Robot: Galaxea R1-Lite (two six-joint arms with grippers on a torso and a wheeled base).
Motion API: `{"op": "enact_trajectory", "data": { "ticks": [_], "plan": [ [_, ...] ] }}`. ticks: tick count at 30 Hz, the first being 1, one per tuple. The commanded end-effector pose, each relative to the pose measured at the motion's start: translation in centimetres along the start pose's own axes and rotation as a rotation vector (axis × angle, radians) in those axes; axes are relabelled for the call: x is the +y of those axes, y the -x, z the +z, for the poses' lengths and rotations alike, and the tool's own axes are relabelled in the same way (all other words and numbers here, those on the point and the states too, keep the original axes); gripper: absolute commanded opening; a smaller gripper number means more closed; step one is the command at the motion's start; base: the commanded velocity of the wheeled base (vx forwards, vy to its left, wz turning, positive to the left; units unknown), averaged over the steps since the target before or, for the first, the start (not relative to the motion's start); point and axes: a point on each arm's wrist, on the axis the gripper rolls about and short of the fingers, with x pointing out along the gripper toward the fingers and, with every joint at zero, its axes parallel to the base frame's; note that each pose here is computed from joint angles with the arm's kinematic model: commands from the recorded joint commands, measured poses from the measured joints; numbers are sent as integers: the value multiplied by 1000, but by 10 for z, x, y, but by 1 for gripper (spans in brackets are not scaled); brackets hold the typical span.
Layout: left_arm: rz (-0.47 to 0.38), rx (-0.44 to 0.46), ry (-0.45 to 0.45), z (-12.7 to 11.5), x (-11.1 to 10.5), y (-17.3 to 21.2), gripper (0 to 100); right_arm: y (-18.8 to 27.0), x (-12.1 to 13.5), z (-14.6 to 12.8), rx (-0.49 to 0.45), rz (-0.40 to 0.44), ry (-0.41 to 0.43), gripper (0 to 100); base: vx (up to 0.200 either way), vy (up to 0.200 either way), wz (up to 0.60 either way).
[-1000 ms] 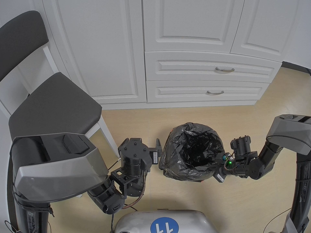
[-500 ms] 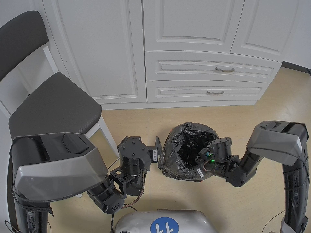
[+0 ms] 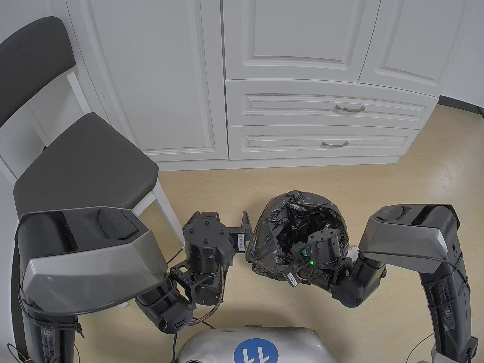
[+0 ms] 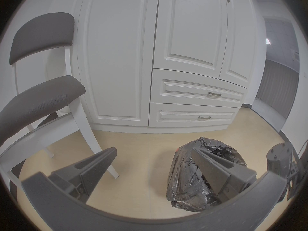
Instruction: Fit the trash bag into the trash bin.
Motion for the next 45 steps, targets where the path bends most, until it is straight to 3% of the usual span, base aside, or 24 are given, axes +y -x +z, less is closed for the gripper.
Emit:
{"op": "enact_trajectory", "data": {
  "ticks": [1, 8, 16, 24, 38, 45],
  "plan": [
    [2, 2, -1, -1, 1, 0, 100, 4, -22, 13, -34, -47, -23, 0, 0, 0, 0],
    [1, 6, -4, -3, 0, 0, 100, -8, -46, 12, -47, -109, -47, 0, 0, 0, 0],
    [-2, 9, -7, -5, -1, 0, 100, -51, -21, 2, -69, -164, -92, 0, 0, 0, 0],
    [-1, 17, -13, -9, -1, -1, 100, -70, -12, 34, -217, -163, -295, 0, 0, 0, 0],
    [-1, 17, -11, -9, -1, -1, 100, -54, -22, 57, -304, -176, -315, 0, 0, 0, 0],
    [0, 19, -13, -10, -1, -1, 100, -10, -29, 55, -186, -143, -260, 0, 0, 0, 0]
  ]
}}
